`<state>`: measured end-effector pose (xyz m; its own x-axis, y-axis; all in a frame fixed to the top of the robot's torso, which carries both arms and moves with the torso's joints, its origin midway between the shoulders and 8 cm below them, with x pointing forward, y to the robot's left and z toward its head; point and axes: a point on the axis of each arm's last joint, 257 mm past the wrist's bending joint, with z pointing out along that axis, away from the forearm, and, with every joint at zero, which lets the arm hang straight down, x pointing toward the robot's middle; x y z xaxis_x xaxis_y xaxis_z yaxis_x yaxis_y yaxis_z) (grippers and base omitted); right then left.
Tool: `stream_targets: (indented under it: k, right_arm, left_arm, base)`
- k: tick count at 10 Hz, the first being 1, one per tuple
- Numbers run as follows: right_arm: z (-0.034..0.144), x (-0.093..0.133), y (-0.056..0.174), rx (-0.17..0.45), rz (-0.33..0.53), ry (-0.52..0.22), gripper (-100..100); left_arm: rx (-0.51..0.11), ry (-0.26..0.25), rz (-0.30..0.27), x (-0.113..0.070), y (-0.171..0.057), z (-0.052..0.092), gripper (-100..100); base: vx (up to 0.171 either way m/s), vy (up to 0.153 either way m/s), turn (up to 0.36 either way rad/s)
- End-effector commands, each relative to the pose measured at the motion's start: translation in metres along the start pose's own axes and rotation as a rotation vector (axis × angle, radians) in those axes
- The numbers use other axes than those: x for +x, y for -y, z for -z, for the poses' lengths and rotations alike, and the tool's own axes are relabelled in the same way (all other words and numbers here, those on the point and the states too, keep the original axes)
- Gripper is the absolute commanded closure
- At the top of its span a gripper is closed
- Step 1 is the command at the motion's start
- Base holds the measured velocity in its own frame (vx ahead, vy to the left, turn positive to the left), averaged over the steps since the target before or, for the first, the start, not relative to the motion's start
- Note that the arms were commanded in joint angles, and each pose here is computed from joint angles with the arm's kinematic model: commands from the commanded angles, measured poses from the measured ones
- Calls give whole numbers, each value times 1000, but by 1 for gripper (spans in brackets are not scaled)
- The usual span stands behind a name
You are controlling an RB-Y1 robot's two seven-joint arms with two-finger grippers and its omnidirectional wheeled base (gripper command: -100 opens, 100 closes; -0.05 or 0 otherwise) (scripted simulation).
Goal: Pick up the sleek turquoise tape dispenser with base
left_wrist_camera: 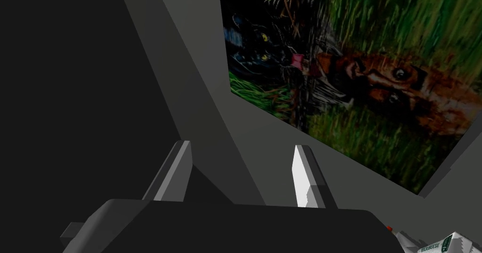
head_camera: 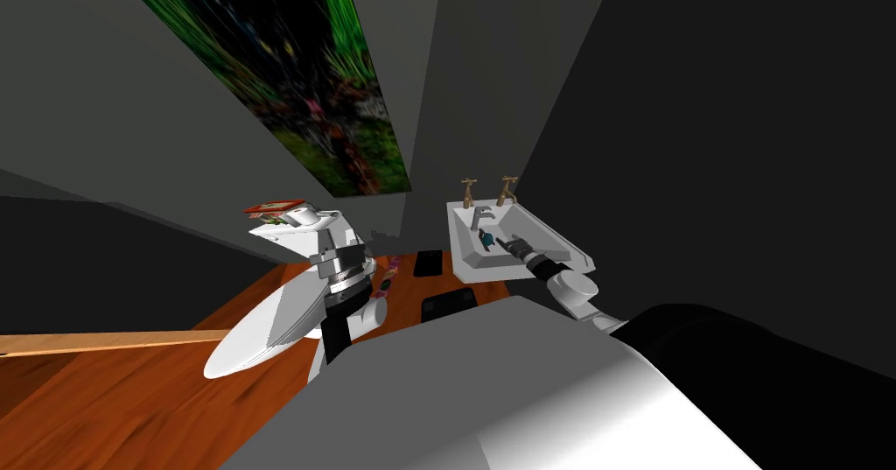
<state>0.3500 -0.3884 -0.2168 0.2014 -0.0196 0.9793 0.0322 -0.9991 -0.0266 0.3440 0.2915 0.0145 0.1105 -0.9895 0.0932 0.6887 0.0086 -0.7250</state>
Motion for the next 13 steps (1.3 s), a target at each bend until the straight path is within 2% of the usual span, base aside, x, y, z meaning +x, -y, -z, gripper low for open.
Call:
stream_targets:
  k: [1, 2, 3, 6, 7, 9, 10, 12, 13]
  right_arm:
    - [3, -8, -1, 7, -49, 20, -100]
    - [3, -8, -1, 7, -79, 19, -100]
    - [8, -23, -6, 16, -96, 66, -100]
    - [8, -22, -6, 15, -161, 62, -100]
    - [14, -37, -13, 18, -189, 108, -100]
    - [14, -36, -12, 16, -237, 105, -100]
    - [21, -50, -20, 15, -261, 149, -100]
    - [21, -49, -20, 12, -310, 145, -100]
    - [28, -63, -27, 7, -334, 188, -100]
  left_arm:
    - [0, 0, 0, 0, 0, 0, 0]
    - [0, 0, 0, 0, 0, 0, 0]
    - [0, 0, 0, 0, 0, 0, 0]
    - [0, 0, 0, 0, 0, 0, 0]
    - [0, 0, 0, 0, 0, 0, 0]
    - [0, 0, 0, 0, 0, 0, 0]
    - [0, 0, 0, 0, 0, 0, 0]
    - [0, 0, 0, 0, 0, 0, 0]
    - [0, 0, 0, 0, 0, 0, 0]
  base:
    - [28, 14, 66]
    - [15, 4, -1]
    - [27, 9, 122]
    - [15, 7, 12]
    - [16, 11, 102]
    - [20, 6, 38]
    - [31, 11, 104]
    - [23, 7, 28]
    - [26, 10, 91]
